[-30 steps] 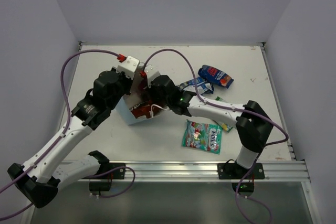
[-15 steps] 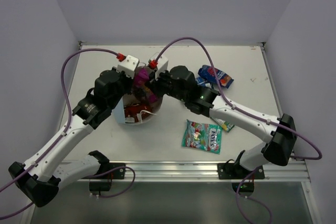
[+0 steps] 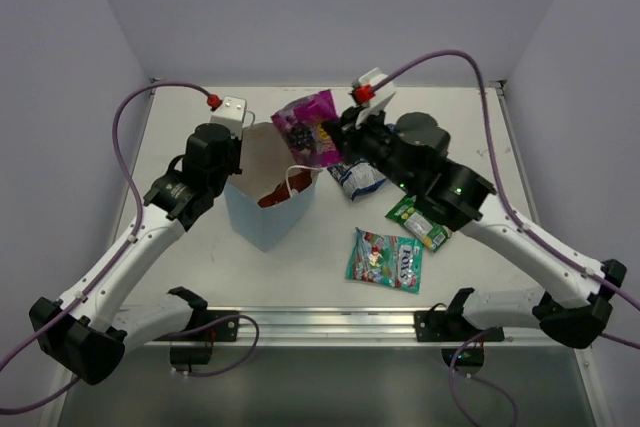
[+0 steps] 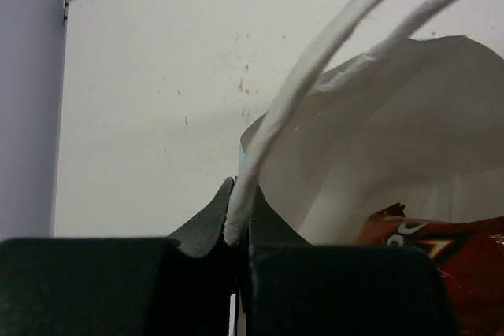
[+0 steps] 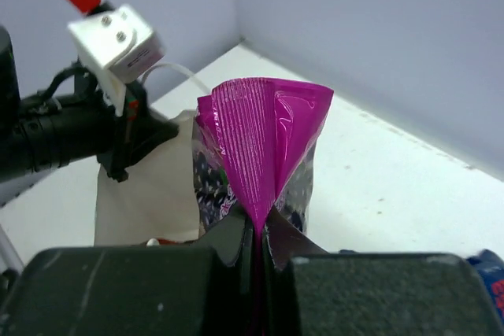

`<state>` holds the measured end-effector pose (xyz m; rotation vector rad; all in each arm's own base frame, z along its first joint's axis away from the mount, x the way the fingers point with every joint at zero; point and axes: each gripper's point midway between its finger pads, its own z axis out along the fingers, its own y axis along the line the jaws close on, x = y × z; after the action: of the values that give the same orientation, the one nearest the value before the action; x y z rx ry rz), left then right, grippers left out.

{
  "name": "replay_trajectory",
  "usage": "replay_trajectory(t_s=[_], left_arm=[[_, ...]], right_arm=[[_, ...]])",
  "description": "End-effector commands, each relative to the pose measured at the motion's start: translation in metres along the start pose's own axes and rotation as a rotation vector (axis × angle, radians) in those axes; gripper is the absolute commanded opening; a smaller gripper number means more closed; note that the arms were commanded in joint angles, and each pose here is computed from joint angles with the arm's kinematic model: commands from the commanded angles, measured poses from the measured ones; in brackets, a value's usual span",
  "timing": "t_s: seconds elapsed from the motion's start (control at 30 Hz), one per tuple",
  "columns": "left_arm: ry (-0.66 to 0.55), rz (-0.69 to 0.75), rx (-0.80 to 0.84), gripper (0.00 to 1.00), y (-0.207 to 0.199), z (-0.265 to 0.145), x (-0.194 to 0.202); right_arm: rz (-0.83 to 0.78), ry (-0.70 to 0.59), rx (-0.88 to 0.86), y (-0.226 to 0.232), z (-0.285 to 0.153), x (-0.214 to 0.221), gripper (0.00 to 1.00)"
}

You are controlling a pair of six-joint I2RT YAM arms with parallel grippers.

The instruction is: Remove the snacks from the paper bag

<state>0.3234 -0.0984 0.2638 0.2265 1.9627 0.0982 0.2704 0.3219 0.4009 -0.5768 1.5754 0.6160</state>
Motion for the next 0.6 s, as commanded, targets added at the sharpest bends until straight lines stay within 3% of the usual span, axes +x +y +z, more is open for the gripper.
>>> replay_trajectory(t_s=[0.0, 0.17, 0.3, 0.57], left_arm=[[-0.021, -0.103, -0.065, 0.0, 0.022, -0.001, -0.014], [-0.032, -0.116, -0.057, 0.0, 0.024, -0.002, -0.015], [-0.039, -0.108, -0.04, 0.0, 0.022, -0.004, -0.017], [-0.081, -0.066, -0.017, 0.0, 0.023, -0.011, -0.021]], right_arm=[[0.079, -0.269, 0.195, -0.058, -0.065, -0.096, 0.0], [0.2, -0.251, 0.394, -0.13, -0.093, -0.063, 0.0], [0.259, -0.228, 0.669, -0.208, -0.12, -0.028, 0.0], [0.508, 0.004, 1.049, -0.338, -0.139, 0.11, 0.0]])
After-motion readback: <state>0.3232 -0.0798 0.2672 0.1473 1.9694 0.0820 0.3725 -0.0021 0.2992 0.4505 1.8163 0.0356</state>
